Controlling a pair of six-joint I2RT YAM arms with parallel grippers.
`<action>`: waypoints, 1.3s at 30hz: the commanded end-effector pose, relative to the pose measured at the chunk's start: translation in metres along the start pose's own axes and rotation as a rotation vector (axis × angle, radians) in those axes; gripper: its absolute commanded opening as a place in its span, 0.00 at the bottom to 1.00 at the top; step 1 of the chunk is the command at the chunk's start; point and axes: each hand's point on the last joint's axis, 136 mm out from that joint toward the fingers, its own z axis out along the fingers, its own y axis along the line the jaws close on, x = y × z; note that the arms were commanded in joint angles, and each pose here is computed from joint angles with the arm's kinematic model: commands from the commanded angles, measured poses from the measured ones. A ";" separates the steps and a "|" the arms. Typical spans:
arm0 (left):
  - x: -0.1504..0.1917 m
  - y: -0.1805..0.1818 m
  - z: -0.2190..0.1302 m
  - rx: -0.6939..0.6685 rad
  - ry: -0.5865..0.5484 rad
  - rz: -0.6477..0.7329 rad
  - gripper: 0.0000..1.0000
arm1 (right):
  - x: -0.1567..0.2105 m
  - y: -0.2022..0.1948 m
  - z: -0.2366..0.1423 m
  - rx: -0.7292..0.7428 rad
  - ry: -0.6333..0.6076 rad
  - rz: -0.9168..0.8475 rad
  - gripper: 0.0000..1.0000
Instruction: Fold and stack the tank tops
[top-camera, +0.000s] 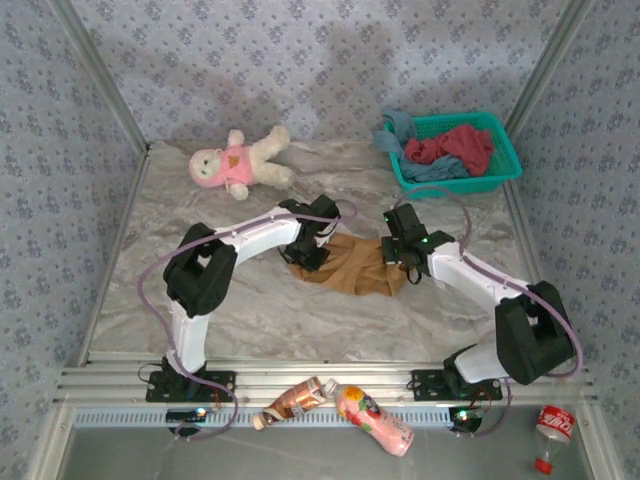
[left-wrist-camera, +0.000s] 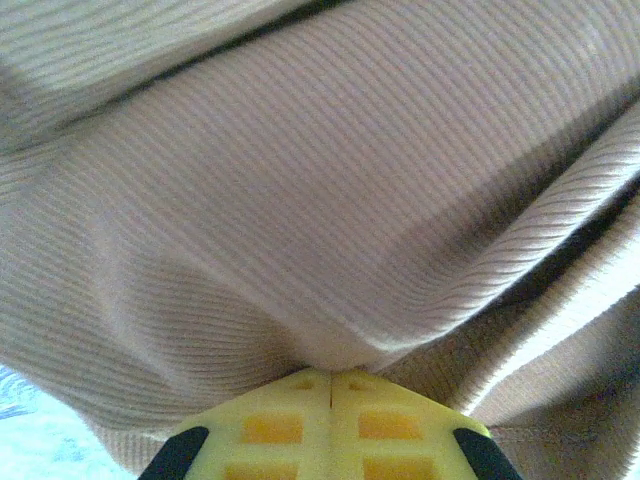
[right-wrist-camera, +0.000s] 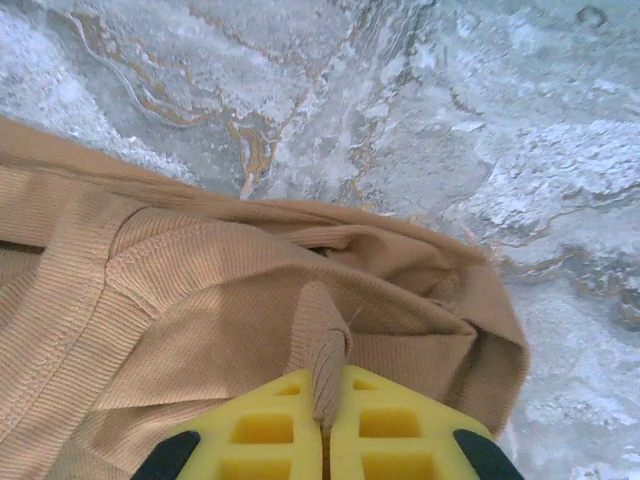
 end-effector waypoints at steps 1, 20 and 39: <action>-0.012 0.019 -0.044 -0.041 -0.086 -0.027 0.00 | -0.003 -0.008 -0.014 0.010 -0.028 -0.007 0.05; 0.012 -0.001 -0.023 -0.145 0.012 0.135 0.48 | 0.009 -0.017 -0.033 -0.041 -0.072 0.080 0.03; -0.016 0.044 -0.081 -0.318 -0.138 0.061 0.00 | -0.022 -0.024 -0.064 -0.031 -0.212 0.071 0.00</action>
